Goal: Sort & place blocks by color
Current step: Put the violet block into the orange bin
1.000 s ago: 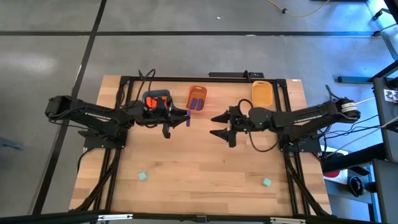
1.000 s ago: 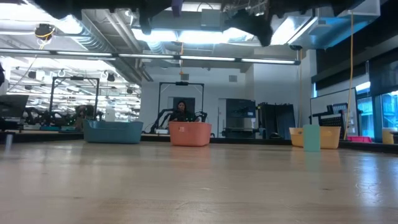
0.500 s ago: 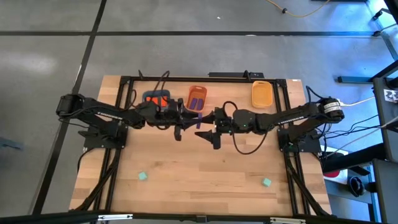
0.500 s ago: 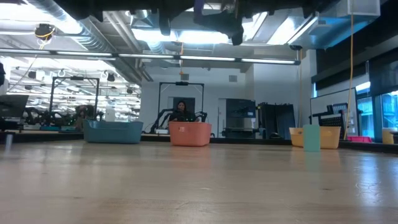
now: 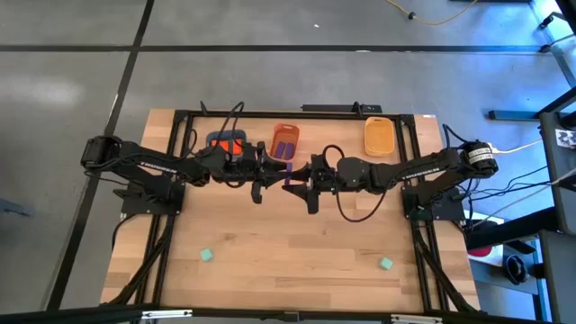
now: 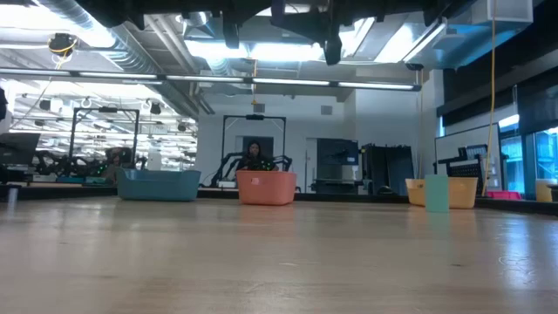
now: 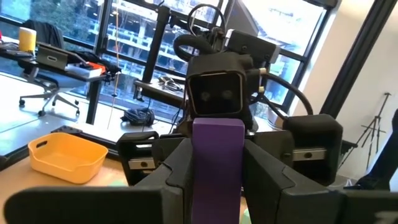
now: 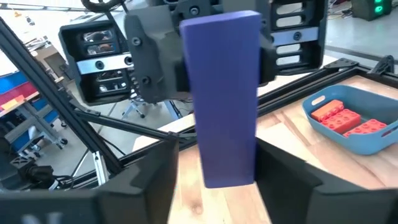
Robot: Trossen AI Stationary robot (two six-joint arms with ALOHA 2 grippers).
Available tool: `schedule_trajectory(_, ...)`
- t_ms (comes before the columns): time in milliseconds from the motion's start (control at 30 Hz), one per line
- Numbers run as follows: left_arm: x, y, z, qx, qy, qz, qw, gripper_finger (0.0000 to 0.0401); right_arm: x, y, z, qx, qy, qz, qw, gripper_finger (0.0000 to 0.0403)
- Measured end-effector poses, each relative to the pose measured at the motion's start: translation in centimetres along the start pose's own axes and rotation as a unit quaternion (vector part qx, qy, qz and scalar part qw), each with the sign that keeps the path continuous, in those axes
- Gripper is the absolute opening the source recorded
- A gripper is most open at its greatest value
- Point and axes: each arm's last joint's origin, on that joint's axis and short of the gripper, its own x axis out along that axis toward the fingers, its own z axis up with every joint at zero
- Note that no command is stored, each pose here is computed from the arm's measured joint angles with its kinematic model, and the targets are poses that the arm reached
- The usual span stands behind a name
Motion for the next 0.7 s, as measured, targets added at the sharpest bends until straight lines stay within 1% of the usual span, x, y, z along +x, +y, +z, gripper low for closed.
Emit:
schedule_trajectory(133, 0.0, -0.1, 0.0, 0.0, 0.0, -0.003, 1.0, 0.0087, 0.0, 0.0, 0.0, 0.007, 0.0, -0.003, 1.0, 0.0143)
schedule_trajectory(233, 0.0, 0.0, 0.0, -0.006, 0.0, -0.002, 1.0, 0.0087, 0.0, 0.0, 0.0, 0.003, 0.0, -0.003, 1.0, 0.0113)
schedule_trajectory(400, 0.0, 0.0, 0.0, -0.009, 0.001, -0.002, 1.0, 0.0087, 0.0, 0.0, 0.0, 0.002, 0.0, -0.002, 1.0, 0.0111)
schedule_trajectory(467, 0.0, 0.0, 0.0, -0.02, 0.0, -0.001, 1.0, 0.0091, 0.0, 0.0, 0.0, 0.003, 0.001, -0.001, 1.0, 0.0111)
schedule_trajectory(567, 0.0, 0.0, 0.0, -0.02, 0.001, 0.001, 1.0, 0.0132, -0.1, 0.0, 0.0, -0.004, 0.005, 0.0, 1.0, 0.0111)
schedule_trajectory(700, -0.4, 0.3, 0.4, -0.021, 0.012, 0.012, 1.0, 0.0187, -1.1, 0.1, 0.3, -0.018, 0.033, -0.012, 0.999, 0.0111)
